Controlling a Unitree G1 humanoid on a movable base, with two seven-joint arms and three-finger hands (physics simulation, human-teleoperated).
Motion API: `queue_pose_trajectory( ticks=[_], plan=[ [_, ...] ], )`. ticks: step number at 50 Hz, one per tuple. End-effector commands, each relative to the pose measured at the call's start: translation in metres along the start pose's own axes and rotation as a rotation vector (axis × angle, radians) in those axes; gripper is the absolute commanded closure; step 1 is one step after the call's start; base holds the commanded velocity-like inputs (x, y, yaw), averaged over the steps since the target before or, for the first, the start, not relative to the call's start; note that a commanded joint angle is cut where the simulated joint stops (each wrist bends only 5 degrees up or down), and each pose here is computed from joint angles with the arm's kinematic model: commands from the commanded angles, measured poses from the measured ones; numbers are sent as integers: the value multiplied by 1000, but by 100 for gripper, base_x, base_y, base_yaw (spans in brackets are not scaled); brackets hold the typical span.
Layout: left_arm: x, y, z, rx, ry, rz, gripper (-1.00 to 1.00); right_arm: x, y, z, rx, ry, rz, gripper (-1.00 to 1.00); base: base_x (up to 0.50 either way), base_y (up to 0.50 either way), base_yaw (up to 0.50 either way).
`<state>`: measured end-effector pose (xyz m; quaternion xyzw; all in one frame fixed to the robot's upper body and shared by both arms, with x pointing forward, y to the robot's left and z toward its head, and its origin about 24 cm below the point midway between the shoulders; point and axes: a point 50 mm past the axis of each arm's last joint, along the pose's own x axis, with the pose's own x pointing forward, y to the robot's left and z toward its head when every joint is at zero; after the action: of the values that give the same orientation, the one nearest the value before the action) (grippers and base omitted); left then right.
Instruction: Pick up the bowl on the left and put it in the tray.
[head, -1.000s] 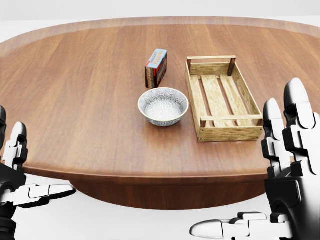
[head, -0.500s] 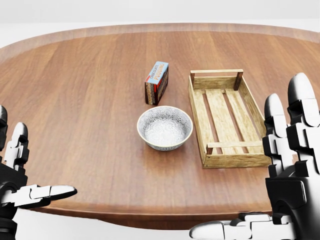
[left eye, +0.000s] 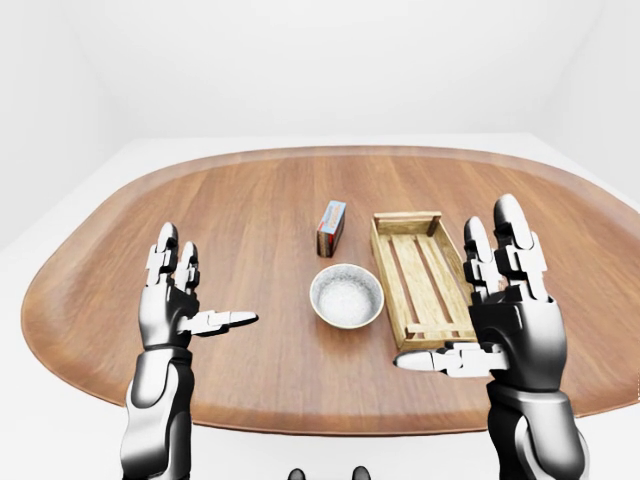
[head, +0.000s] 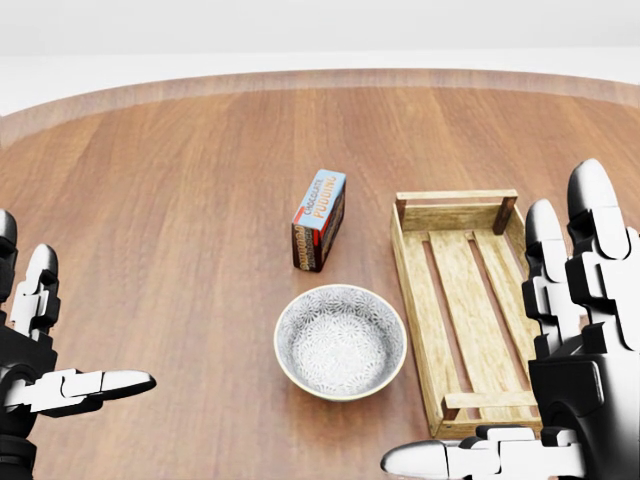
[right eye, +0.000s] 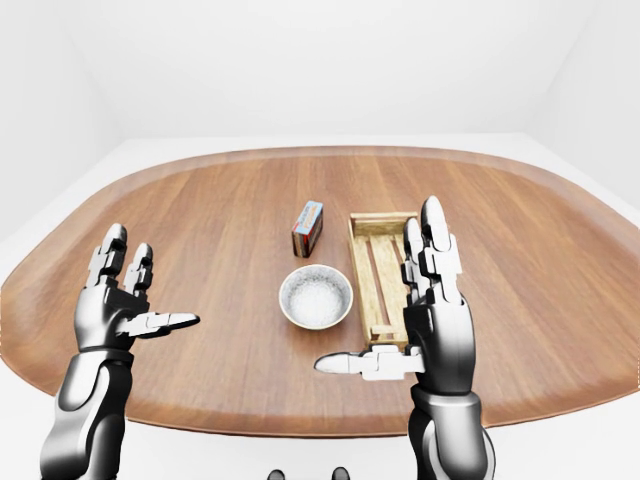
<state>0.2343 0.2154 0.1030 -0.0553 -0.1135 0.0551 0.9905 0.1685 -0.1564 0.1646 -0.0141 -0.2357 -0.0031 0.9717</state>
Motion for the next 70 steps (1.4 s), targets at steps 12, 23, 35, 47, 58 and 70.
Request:
queue_pose_trajectory(
  ticks=[12, 23, 35, 47, 58, 70],
  plan=[
    [-1, -4, -17, 9, 71, 3, -100, 1, -3, -14, 19, 53, -19, -100, 50, 28, 0],
    [-1, -6, -15, 11, 64, -1, -100, 3, -10, -13, 31, 39, -64, -100, 25, 8, 0],
    [-1, -6, -17, 11, 70, -2, -100, -3, -12, 0, -239, 28, 31, -100, 0, 0, 0],
    [-1, -6, -15, 11, 61, -2, -100, -27, -5, -33, -477, 285, 198, -100, 0, 0, 0],
    [-1, -6, -14, 11, 56, -2, -100, -34, 3, -43, -607, 357, 270, -100, 0, 0, 0],
    [-2, -7, -14, 14, 59, -4, -100, -37, 11, -62, -669, 409, 327, -100, 0, 0, 0]
  ],
)
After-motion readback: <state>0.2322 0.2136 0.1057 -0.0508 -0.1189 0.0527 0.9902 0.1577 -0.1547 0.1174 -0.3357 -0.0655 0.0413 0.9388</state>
